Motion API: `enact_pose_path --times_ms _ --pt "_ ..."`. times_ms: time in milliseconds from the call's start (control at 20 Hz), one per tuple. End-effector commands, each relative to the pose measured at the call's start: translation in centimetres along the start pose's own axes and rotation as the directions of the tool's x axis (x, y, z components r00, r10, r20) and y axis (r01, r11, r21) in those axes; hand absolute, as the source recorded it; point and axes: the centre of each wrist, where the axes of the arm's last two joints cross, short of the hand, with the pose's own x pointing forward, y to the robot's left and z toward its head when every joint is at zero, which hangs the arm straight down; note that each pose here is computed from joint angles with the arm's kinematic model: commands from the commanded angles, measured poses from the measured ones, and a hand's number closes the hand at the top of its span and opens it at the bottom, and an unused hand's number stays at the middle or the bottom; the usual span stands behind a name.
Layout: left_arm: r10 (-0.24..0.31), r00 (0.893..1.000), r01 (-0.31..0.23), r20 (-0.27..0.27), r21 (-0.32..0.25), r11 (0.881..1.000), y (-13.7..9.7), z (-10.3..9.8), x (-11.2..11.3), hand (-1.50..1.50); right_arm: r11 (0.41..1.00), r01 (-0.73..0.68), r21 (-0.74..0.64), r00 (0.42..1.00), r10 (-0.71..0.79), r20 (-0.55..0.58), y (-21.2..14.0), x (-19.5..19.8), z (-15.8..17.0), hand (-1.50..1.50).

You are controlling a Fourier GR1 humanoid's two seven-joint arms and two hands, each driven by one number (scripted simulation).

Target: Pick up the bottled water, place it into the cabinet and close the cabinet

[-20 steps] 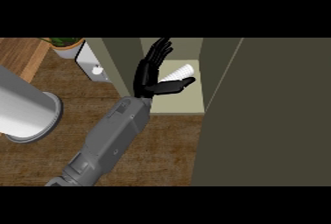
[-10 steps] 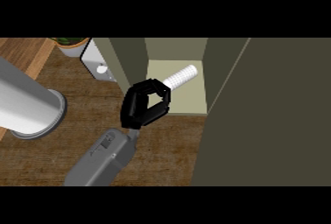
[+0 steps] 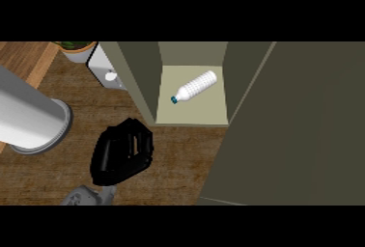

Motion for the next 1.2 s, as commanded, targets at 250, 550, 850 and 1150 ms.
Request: enact_pose_path --times_ms 250,550,850,1150 --pt "-0.028 0.999 0.027 0.017 0.033 0.999 5.2 4.7 4.3 1.50 0.990 0.011 0.140 0.999 -0.016 0.039 3.6 2.1 -3.0 1.50" --pt "-0.016 0.999 0.013 0.049 0.072 0.997 6.2 5.9 4.2 1.50 0.972 0.005 0.236 0.998 -0.018 0.054 7.1 2.6 -5.8 1.50" --pt "-0.030 0.999 0.025 0.038 0.106 0.994 8.5 8.7 5.9 1.50 0.978 -0.132 0.164 0.982 0.107 0.155 8.3 2.2 -8.6 1.50" --pt "-0.020 0.999 0.016 0.051 0.073 0.997 8.8 8.2 6.5 1.50 0.994 -0.112 0.009 0.987 0.110 0.119 7.1 1.8 -12.6 1.50"
